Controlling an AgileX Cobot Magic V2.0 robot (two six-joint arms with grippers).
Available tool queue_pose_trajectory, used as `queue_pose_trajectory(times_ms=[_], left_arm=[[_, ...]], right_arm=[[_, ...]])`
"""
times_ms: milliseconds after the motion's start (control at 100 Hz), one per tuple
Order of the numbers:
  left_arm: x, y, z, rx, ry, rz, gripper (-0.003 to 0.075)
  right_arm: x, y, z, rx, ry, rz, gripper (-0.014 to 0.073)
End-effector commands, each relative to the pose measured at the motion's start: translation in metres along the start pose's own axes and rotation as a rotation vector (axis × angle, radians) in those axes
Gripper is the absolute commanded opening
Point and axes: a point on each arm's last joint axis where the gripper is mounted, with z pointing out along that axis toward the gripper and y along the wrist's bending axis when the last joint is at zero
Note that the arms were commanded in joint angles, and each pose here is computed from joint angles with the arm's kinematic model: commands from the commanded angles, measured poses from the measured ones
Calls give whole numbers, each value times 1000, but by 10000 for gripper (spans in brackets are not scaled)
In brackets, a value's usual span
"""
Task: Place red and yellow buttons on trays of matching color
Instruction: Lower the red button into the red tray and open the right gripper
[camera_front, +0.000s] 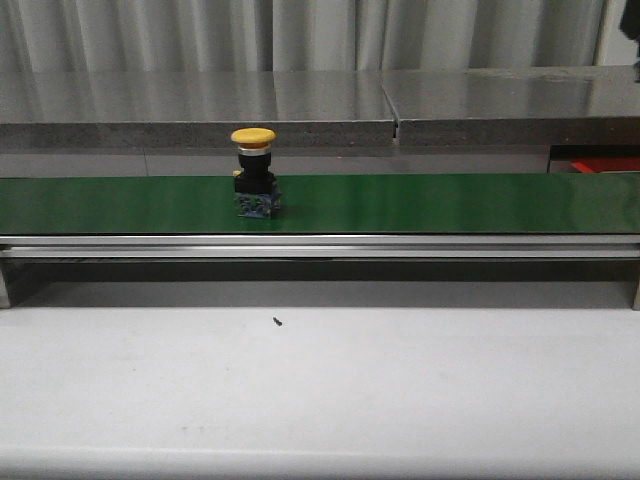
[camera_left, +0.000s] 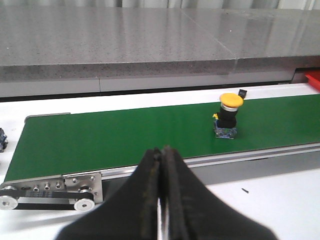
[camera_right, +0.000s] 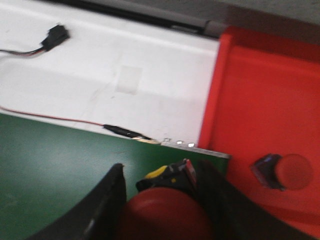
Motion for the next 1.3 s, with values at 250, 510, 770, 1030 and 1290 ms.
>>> queue_pose_trajectory(times_ms=[250,510,770,1030,1290], left_arm=[[-12,0,-2,-12,-67,-20,-19],[-12,0,-2,-12,-67,-20,-19],[-12,0,-2,-12,-67,-20,-19],[-12,0,-2,-12,-67,-20,-19],[-12,0,-2,-12,-67,-20,-19]], right_arm=[[-5,-84,9,54,-113,202,177],[-14,-108,53,-8,-121,263,177],[-17,-115,79,0,-141,263,177],[-12,-113,101,-10,-126,270,177],[-4,-111,126,-33,-92,270,177]])
